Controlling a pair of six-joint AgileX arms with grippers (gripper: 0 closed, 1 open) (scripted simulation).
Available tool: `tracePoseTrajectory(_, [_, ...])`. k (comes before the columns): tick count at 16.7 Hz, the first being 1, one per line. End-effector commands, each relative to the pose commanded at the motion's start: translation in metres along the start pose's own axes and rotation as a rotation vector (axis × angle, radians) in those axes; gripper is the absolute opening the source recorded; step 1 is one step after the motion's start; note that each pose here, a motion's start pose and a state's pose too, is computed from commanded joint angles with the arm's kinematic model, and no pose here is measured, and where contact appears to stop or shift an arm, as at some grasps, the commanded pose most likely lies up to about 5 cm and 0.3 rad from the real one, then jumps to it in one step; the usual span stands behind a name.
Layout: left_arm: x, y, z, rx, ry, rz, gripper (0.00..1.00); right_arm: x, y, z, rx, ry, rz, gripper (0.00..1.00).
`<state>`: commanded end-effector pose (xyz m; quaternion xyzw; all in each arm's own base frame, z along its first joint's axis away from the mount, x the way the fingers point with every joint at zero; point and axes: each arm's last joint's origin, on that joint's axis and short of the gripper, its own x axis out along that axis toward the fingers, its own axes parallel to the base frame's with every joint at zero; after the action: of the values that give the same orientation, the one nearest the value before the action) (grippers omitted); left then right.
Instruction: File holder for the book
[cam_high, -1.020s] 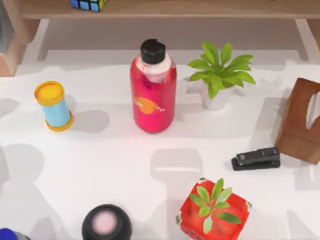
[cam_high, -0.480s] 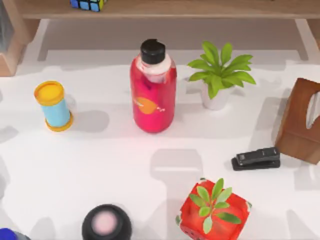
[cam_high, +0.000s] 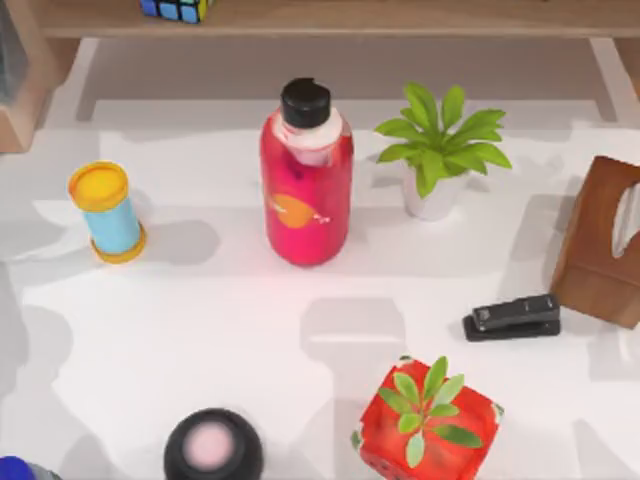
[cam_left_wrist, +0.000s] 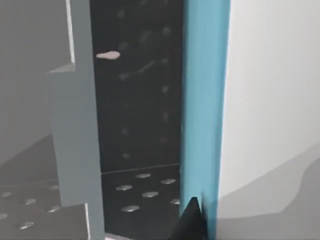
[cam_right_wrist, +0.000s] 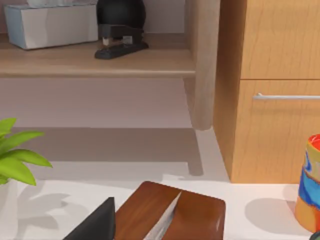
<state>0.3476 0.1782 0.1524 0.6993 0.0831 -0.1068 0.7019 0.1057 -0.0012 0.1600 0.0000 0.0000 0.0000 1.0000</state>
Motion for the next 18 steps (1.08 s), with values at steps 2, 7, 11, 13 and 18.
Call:
tracePoseTrajectory(2, [0.000,0.000,0.000,0.000,0.000,0.000,0.00,0.000,0.000,0.000,0.000,0.000,0.000,1.00])
tracePoseTrajectory(7, [0.007,0.003,-0.001,0.002,0.003,0.005,0.00,0.000,0.000,0.000,0.000,0.000,0.000,1.00])
tracePoseTrajectory(11, [0.026,0.004,-0.001,0.002,0.002,0.003,0.00,0.000,0.000,0.000,0.000,0.000,0.000,1.00])
tracePoseTrajectory(13, [0.030,0.003,0.000,0.000,0.000,0.000,0.00,0.000,0.000,0.000,0.000,0.000,0.000,1.00])
tracePoseTrajectory(18, [0.030,0.003,0.000,0.000,0.000,0.000,0.15,0.000,0.000,0.000,0.000,0.000,0.000,1.00])
